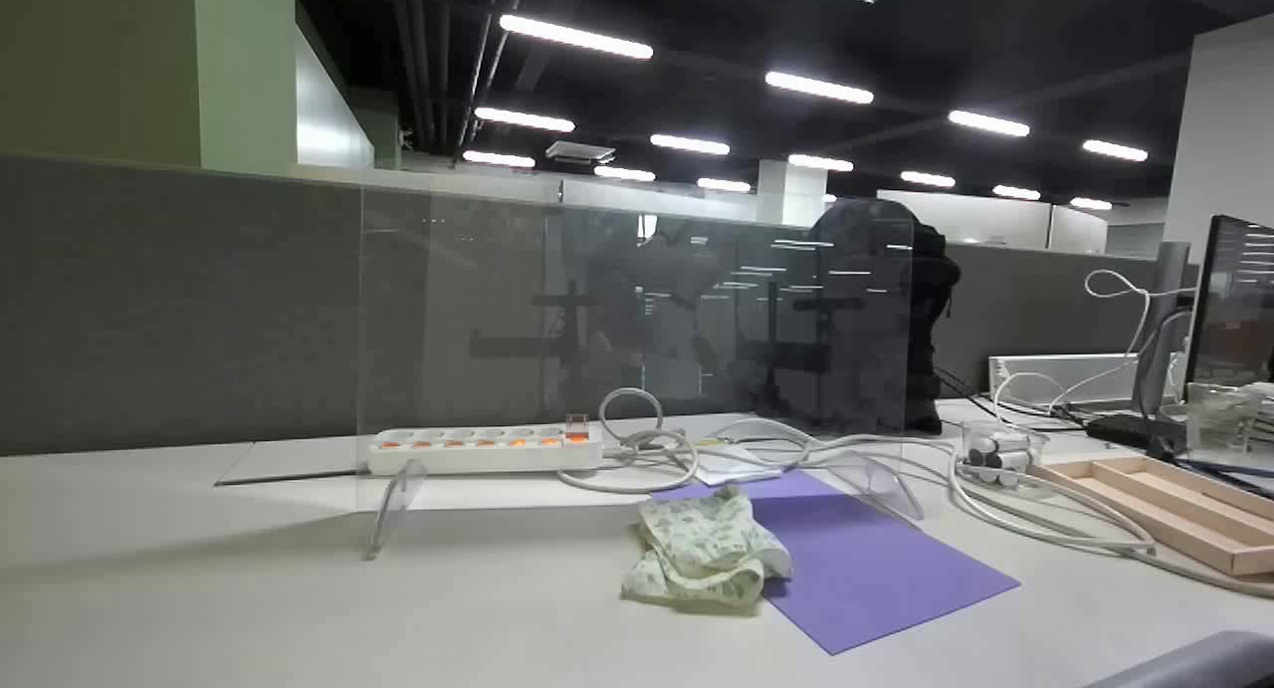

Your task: Take the cloth off the table and hang it

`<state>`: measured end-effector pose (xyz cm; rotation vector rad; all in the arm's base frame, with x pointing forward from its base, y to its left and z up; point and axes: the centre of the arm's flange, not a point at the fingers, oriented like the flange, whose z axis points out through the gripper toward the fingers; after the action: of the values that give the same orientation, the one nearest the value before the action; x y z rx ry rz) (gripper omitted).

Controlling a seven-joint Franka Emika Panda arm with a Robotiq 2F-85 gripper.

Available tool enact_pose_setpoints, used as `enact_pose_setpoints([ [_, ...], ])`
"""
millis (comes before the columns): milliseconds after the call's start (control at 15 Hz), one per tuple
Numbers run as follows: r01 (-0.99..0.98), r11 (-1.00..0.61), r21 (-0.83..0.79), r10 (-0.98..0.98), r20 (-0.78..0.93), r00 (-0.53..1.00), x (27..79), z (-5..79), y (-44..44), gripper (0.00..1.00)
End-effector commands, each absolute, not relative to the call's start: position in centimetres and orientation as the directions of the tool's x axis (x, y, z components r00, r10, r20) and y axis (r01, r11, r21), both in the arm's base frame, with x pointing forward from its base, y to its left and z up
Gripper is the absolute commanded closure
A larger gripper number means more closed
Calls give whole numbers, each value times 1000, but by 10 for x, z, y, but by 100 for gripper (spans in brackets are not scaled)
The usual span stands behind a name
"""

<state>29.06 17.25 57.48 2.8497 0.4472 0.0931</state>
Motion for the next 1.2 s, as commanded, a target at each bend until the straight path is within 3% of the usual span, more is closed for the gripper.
enact_pose_setpoints([
  [0, 293, -920, 259, 309, 25, 951, 291, 575, 173, 0],
  [667, 249, -933, 259, 267, 38, 963, 291, 566, 173, 0],
  [1133, 100, -976, 195, 111, 49, 993, 316, 482, 156, 0],
])
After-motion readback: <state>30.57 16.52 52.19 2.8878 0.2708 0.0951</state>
